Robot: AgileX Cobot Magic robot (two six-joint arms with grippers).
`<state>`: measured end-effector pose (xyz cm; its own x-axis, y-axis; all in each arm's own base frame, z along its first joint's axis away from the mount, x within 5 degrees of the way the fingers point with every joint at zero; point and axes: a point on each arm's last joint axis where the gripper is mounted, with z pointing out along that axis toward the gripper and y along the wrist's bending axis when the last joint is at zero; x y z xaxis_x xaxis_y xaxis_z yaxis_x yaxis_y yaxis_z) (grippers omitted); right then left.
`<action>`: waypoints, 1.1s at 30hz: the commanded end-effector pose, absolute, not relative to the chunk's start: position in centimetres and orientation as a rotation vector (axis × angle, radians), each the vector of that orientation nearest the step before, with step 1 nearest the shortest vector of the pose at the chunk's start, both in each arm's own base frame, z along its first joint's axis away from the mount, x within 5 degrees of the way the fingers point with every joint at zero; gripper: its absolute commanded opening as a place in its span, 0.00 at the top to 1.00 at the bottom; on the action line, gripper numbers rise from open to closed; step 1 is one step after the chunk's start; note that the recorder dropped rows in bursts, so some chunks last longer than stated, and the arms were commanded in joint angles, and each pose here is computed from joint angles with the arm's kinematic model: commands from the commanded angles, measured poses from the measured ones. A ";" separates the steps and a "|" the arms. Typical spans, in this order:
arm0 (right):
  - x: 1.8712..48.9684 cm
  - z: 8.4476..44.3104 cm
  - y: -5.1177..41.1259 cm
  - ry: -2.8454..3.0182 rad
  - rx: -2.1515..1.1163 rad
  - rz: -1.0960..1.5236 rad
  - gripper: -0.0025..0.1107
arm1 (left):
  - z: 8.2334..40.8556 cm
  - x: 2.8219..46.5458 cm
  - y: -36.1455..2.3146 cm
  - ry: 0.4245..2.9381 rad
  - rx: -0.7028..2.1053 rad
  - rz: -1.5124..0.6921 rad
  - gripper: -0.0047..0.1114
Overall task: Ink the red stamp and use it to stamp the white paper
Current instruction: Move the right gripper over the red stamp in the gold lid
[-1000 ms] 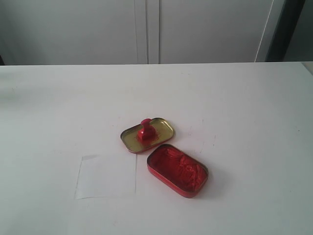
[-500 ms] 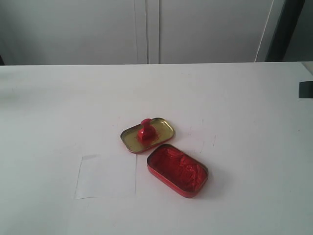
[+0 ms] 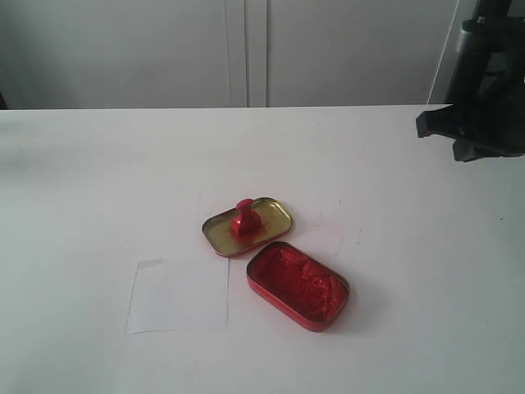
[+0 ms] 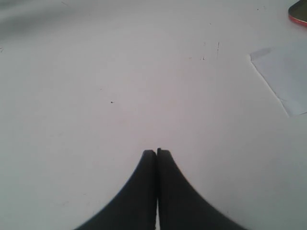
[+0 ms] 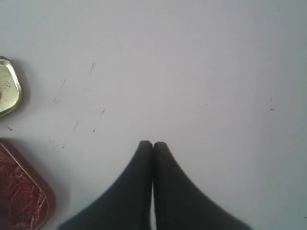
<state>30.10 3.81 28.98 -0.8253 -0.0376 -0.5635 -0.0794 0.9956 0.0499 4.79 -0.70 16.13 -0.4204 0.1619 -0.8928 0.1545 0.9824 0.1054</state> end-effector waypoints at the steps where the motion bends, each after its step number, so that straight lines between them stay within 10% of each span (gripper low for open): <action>1: 32.3 28.6 4.7 2.580 -0.109 0.131 0.98 | 15.8 4.8 -0.7 2.018 0.230 0.003 0.96; 33: 41.0 25.6 15.7 2.754 -0.530 0.245 0.98 | 15.8 4.8 -0.7 2.018 0.230 0.003 0.96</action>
